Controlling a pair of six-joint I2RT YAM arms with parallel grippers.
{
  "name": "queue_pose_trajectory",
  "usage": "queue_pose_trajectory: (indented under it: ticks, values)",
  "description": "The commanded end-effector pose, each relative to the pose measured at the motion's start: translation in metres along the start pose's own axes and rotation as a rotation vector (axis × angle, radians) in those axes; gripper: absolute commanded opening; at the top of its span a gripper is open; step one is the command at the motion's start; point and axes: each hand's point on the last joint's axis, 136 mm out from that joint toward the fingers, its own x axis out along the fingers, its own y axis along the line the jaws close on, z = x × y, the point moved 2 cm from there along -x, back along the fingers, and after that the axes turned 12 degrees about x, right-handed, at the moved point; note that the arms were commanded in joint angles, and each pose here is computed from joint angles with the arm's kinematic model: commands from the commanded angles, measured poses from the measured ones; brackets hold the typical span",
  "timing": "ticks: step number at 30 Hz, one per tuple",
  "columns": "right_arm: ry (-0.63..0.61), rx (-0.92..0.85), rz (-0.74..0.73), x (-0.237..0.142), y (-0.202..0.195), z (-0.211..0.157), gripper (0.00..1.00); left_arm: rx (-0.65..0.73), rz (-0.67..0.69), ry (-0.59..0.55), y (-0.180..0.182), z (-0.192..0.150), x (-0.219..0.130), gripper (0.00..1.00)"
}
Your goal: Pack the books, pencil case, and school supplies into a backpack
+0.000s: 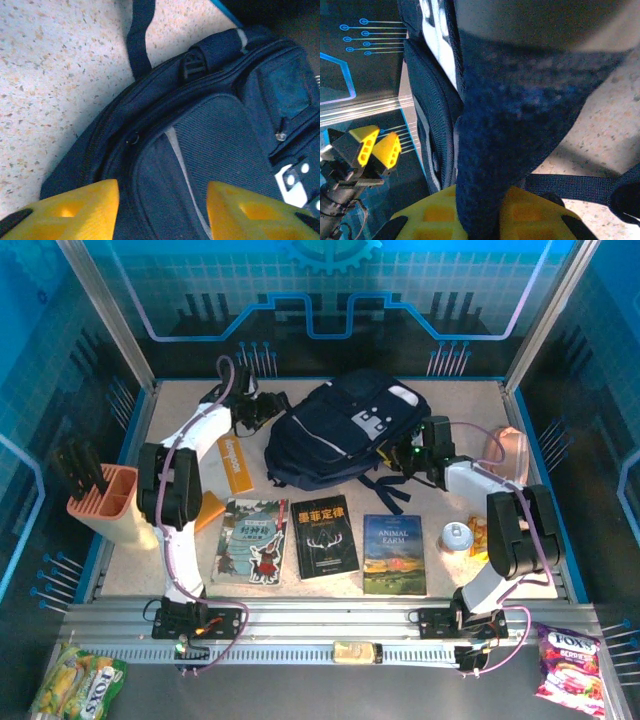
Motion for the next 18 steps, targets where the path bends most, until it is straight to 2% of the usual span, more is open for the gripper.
queue_pose_trajectory:
  ticks: [1,6,10,14,18]
  values:
    - [0.003,-0.013,0.073,0.001,0.031,-0.009,0.14,0.133,-0.030,-0.047,-0.025,-0.005,-0.049,0.58]
    - [0.010,-0.036,0.048,0.009,0.035,-0.012,0.14,0.514,-0.084,-0.018,-0.075,-0.057,-0.080,0.67]
    - [0.025,-0.062,0.044,0.011,0.041,-0.015,0.14,0.856,-0.136,0.024,-0.113,-0.102,-0.081,0.73]
    - [0.035,-0.075,0.050,0.012,0.045,-0.018,0.14,1.024,-0.169,0.069,-0.133,-0.122,-0.070,0.72]
    - [0.044,-0.085,0.050,0.010,0.046,-0.021,0.14,1.167,-0.188,0.163,-0.142,-0.135,-0.050,0.68]
